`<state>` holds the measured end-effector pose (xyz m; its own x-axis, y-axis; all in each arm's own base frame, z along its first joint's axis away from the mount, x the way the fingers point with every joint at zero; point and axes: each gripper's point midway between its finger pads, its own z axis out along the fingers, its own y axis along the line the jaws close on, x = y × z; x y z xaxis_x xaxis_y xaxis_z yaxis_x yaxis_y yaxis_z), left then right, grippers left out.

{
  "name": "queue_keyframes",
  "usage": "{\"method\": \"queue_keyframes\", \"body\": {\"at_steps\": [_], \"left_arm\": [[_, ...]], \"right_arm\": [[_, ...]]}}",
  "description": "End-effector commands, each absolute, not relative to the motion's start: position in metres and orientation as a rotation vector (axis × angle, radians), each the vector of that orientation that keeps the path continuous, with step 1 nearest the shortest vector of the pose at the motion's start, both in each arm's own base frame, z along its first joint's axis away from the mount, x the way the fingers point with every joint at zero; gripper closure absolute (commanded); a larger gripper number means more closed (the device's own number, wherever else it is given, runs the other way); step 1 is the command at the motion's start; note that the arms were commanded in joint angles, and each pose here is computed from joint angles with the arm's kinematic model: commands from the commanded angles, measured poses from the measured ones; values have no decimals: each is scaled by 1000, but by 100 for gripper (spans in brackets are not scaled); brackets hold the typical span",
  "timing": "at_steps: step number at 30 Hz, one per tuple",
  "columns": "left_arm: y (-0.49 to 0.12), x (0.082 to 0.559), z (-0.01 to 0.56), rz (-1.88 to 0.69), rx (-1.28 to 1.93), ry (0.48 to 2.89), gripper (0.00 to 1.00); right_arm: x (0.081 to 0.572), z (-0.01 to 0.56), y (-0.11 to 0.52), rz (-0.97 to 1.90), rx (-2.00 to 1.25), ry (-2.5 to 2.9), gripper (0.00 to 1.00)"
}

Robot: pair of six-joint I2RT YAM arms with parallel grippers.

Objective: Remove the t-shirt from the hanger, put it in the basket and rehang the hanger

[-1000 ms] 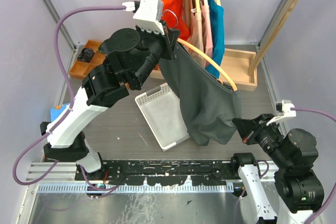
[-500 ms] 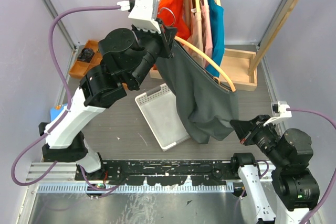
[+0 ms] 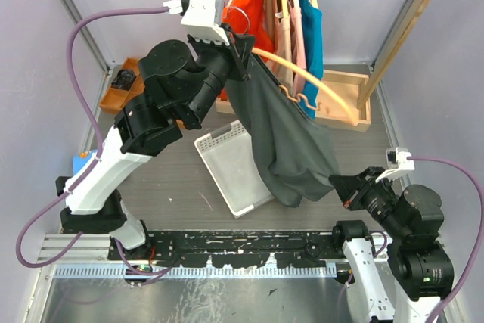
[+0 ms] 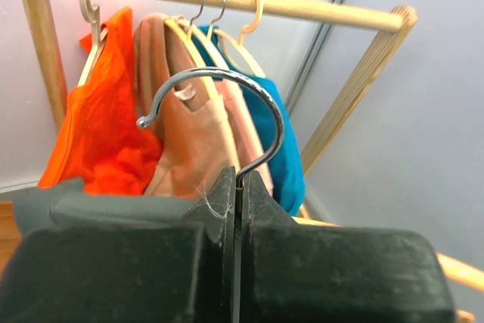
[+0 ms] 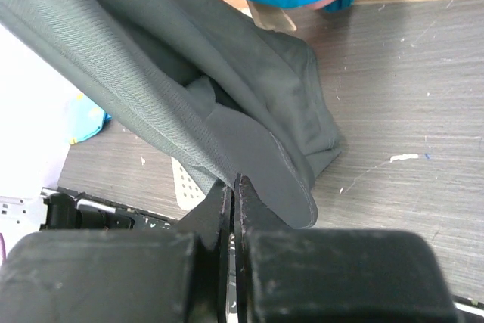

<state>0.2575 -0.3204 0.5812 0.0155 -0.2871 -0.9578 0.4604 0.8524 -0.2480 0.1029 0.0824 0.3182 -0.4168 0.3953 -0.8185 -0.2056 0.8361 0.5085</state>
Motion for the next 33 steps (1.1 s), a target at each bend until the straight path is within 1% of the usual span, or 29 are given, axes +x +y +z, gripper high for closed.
{"method": "queue_keyframes", "body": {"at_steps": [1,8,12,13,14,15,16,20,27,33], "left_arm": [[-274,246,652,-740,-97,1258,100],[-279,245,649,-745,-72,1263,100],[-288,243,645,-764,-34,1277,100],[-291,243,643,-770,-21,1285,100],[-295,242,639,-777,-2,1295,100],[-301,241,636,-786,21,1305,100],[-306,240,632,-791,45,1318,100],[-323,235,616,-811,139,1379,100],[-337,232,576,-758,229,1495,100],[-340,236,549,-682,275,1534,100]], "right_arm": [[98,296,80,652,179,1955,99],[100,304,80,660,176,1933,99],[104,318,82,667,160,1903,99],[105,325,83,670,145,1891,95],[106,333,85,677,124,1878,85],[106,346,86,681,96,1855,72],[107,358,87,679,76,1833,65],[111,402,81,615,22,1755,57],[113,447,69,500,-25,1674,54],[105,477,62,436,-54,1593,46]]}}
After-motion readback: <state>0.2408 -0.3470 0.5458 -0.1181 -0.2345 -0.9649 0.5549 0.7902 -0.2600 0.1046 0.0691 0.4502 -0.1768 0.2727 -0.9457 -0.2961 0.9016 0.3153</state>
